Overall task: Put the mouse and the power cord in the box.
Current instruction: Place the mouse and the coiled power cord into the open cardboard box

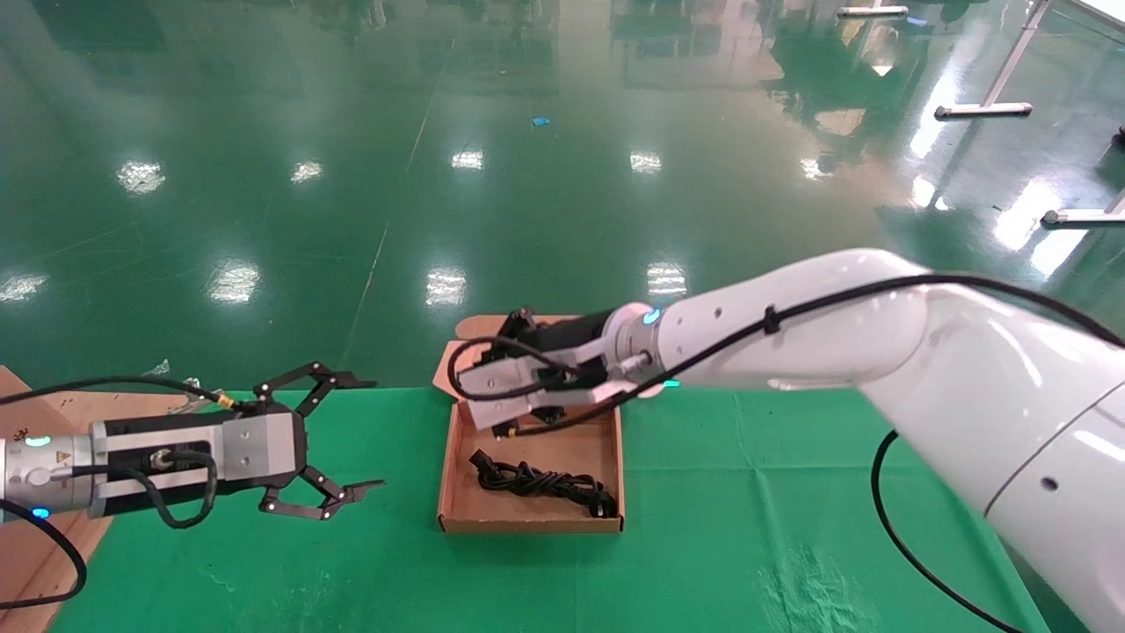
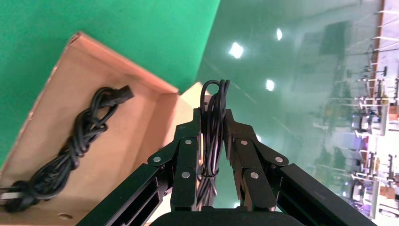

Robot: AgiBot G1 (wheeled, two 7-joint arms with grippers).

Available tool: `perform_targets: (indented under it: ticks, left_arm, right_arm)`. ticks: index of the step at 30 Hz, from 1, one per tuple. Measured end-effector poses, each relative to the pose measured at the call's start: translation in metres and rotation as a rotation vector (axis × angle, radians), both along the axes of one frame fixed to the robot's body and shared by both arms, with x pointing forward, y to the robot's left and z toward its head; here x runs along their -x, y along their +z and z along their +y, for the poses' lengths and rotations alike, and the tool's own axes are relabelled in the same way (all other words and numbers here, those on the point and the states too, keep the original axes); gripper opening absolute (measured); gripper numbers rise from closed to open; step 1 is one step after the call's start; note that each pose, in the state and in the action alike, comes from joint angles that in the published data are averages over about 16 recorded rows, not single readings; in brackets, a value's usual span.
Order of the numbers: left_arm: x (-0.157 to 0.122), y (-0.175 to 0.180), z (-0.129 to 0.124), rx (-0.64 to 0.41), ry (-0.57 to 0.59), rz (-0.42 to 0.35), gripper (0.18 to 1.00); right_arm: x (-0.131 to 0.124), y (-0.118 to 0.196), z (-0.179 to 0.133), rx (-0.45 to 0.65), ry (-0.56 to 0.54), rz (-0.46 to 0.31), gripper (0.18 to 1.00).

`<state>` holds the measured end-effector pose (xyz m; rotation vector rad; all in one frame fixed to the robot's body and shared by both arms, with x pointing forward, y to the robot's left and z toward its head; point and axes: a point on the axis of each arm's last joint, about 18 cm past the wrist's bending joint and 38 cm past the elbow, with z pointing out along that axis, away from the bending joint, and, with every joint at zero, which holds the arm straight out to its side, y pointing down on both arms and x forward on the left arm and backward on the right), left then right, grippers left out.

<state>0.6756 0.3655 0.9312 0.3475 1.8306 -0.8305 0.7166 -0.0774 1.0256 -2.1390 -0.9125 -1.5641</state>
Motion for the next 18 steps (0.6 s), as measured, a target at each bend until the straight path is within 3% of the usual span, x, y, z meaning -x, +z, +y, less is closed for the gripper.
perform_targets:
  ticks: [8, 18]
  left_arm:
    - [-0.005, -0.009, 0.006, 0.009, 0.043, 0.002, 1.001]
    - [-0.007, -0.01, 0.006, 0.015, 0.052, 0.0, 1.001]
  right_arm:
    - [-0.006, -0.017, -0.001, 0.017, -0.032, 0.012, 0.268]
    - [-0.006, -0.011, -0.001, -0.001, -0.048, 0.004, 0.268]
